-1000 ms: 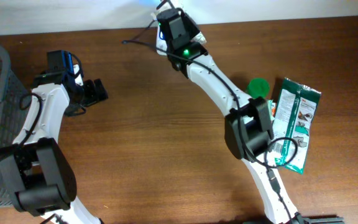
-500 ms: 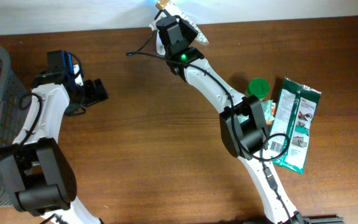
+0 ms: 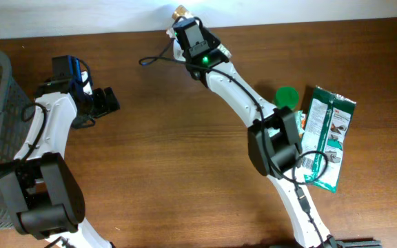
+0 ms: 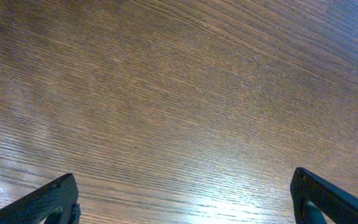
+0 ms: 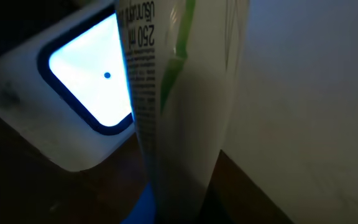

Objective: Scan the item barcode
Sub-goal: 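Carry the tube with the right gripper and hold it over the scanner, then carry the tube right and set it on the glove packet, release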

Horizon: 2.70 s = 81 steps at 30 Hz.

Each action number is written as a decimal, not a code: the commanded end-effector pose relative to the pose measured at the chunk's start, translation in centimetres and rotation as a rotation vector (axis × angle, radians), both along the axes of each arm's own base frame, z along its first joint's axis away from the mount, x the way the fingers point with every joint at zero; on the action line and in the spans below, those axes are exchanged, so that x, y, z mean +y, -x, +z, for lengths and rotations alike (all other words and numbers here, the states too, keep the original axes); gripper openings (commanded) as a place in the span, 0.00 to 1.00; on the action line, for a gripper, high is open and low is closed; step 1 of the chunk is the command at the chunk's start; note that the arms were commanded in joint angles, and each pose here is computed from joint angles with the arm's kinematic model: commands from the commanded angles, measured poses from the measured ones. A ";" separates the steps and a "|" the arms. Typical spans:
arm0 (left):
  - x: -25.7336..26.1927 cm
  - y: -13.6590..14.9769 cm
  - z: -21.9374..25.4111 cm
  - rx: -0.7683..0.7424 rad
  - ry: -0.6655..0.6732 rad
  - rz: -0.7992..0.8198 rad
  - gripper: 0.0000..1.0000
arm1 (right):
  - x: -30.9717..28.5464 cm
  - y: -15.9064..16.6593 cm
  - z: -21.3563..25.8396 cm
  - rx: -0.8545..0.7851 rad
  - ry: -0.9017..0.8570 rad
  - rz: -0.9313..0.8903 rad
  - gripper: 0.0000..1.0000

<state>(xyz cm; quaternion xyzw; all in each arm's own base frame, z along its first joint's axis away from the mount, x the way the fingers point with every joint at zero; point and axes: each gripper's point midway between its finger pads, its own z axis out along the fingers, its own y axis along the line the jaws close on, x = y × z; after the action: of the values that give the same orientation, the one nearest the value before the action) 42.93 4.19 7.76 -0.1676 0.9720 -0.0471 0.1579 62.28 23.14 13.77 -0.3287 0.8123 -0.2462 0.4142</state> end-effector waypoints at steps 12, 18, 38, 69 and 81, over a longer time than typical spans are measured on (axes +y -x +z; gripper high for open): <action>-0.1 0.1 -0.4 0.009 0.009 -0.006 0.99 | -3.4 19.9 20.6 0.297 -0.678 -0.086 0.04; -0.1 0.1 -0.4 0.009 0.009 -0.006 0.99 | -10.9 26.0 19.3 0.481 -0.631 -0.295 0.04; -0.1 0.1 -0.4 0.009 0.009 -0.006 0.99 | -25.5 28.6 8.6 0.747 -0.664 -0.831 0.04; -0.1 0.1 -0.4 0.009 0.009 -0.006 0.99 | -27.3 29.2 -3.4 0.791 -0.715 -1.010 0.29; -0.1 0.1 -0.4 0.009 0.009 -0.006 0.99 | -25.6 28.6 3.6 0.748 -0.779 -0.841 0.43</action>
<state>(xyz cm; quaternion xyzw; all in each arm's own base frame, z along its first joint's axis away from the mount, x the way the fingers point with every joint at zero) 42.92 4.20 7.75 -0.1676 0.9720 -0.0469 0.1577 32.48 -3.94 12.47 0.1659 0.9860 0.0150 -0.0124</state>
